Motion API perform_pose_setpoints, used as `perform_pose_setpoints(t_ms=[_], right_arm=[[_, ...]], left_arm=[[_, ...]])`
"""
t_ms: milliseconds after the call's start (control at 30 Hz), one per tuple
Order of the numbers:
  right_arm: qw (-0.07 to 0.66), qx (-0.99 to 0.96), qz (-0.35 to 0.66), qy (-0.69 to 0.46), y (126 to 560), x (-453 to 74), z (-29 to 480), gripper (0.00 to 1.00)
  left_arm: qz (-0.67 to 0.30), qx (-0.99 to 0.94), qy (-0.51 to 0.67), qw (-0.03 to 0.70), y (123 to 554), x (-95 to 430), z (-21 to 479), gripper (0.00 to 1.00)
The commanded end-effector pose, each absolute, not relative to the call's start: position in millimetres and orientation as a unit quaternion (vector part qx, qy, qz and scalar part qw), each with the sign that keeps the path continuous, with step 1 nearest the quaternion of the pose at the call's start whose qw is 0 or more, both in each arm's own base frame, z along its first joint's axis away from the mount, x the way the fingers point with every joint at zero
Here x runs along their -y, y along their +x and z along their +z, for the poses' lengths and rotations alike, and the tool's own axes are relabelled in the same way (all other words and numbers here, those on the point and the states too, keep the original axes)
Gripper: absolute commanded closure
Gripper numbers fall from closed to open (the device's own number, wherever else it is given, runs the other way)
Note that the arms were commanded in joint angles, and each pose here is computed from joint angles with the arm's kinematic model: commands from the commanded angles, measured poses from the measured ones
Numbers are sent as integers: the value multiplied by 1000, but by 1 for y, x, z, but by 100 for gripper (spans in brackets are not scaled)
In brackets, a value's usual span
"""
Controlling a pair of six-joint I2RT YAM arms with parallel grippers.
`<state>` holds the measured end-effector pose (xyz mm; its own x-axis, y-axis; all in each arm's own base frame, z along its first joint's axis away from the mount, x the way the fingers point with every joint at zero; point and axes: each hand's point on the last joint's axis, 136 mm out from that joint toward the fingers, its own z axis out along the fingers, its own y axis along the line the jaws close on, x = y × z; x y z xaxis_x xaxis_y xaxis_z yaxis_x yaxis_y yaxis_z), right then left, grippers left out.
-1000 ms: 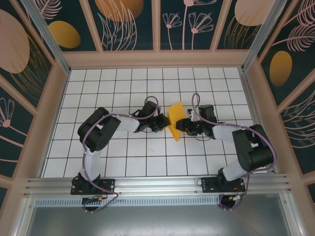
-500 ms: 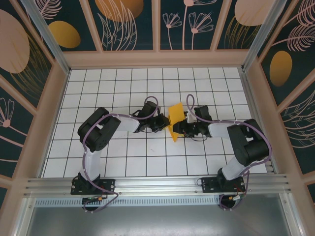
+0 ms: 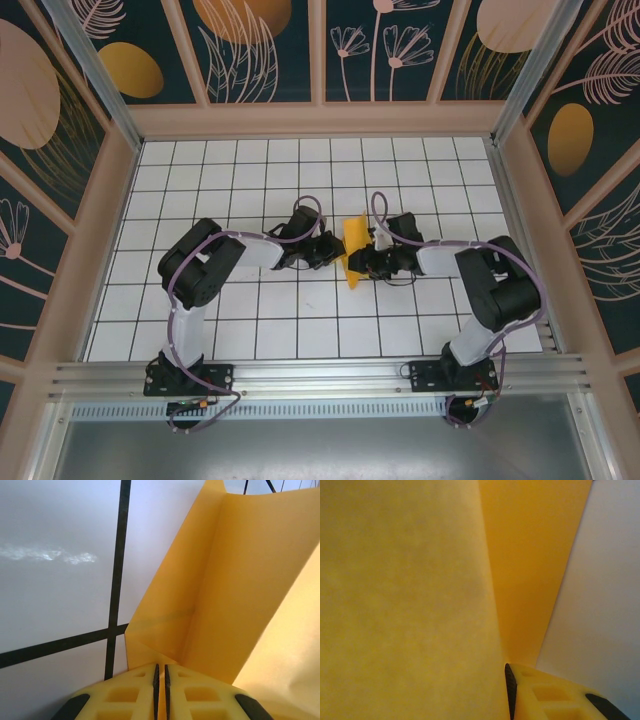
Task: Fold a paper plane with a square sheet of paper (fold left side to right side)
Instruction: Fold the wing for the fifth time at the center of the table.
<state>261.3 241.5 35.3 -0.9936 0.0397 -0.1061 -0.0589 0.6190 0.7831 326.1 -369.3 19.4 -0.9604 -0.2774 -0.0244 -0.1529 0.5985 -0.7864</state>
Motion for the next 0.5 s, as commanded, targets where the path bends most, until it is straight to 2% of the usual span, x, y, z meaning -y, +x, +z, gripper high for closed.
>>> perform_pose_setpoints(t_ms=[0,300,467], right_arm=[[46,-903,427,-5,262,-246,32,69],[39,-902,430,-11,261,-254,31,73],[44,-907,419,-14,261,-250,36,66]], left_arm=[[-407,-901,-138,66,323,359,-2,85],[-403,-902,-139,65,322,358,-6,85],[-403,-902,-140,65,322,358,-6,85]])
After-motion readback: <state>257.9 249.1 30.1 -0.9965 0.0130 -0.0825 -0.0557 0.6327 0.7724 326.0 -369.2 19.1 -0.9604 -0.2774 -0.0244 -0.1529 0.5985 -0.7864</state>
